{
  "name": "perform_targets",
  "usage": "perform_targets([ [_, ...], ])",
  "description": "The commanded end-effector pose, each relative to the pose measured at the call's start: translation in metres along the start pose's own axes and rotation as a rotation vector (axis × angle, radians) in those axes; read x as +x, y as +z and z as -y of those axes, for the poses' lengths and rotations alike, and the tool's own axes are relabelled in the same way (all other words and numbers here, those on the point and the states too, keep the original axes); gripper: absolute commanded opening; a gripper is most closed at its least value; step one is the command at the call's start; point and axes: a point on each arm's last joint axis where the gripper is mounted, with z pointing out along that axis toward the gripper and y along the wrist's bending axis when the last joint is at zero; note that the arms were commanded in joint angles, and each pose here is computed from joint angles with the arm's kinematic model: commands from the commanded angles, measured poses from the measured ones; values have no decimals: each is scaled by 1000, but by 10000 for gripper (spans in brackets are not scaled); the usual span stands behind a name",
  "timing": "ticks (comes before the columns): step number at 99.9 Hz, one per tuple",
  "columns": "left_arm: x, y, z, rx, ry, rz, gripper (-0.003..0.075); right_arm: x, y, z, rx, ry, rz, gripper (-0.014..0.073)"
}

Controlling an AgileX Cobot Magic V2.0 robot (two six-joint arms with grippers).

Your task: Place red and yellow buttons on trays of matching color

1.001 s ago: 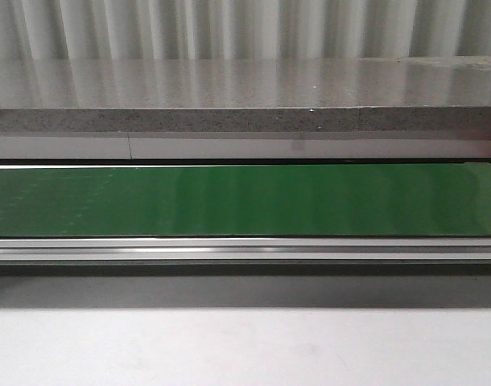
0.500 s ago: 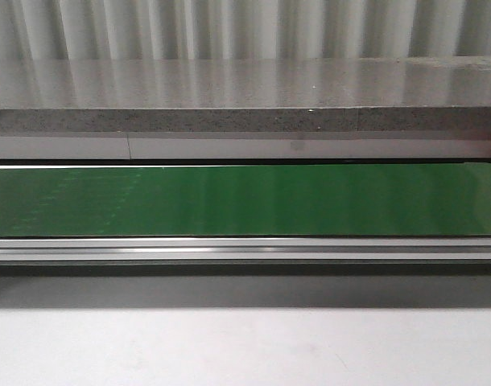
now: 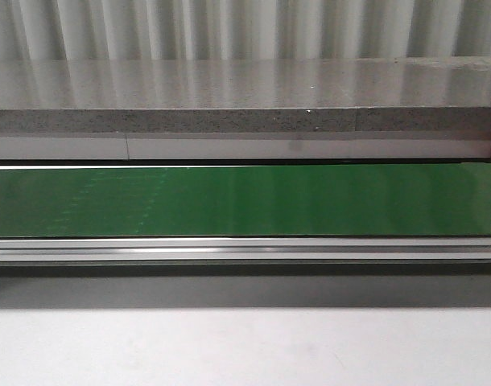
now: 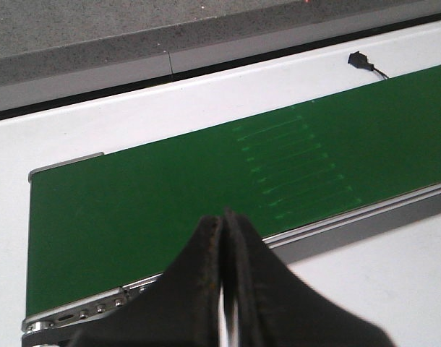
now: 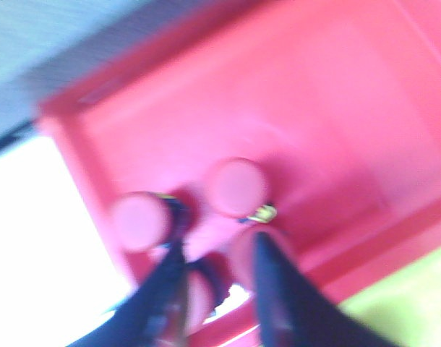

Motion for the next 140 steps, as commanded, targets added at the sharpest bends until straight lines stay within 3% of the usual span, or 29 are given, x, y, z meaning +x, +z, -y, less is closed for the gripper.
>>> perform_targets([
  [1,-13,-4,0,-6,-13,88,-20,-10,-46,-22,-45,-73,131,-29],
  [4,-13,-4,0,-6,-13,88,-20,-8,-51,-28,-56,-84,135,-74],
  [43,-13,-4,0,-6,-13,88,-20,49,-114,-94,-231,-275,126,-68],
  [69,-13,-4,0,-6,-13,88,-20,92,-153,-113,-357,-371,174,-68],
  [100,-13,-4,0,-6,-13,88,-20,123,-192,-95,-420,-380,390,-68],
  [111,-13,-4,0,-6,-13,88,-20,136,-198,-84,-419,-382,430,-68],
  [140,-13,-4,0,-6,-13,88,-20,175,-202,-56,-462,-326,683,-68],
])
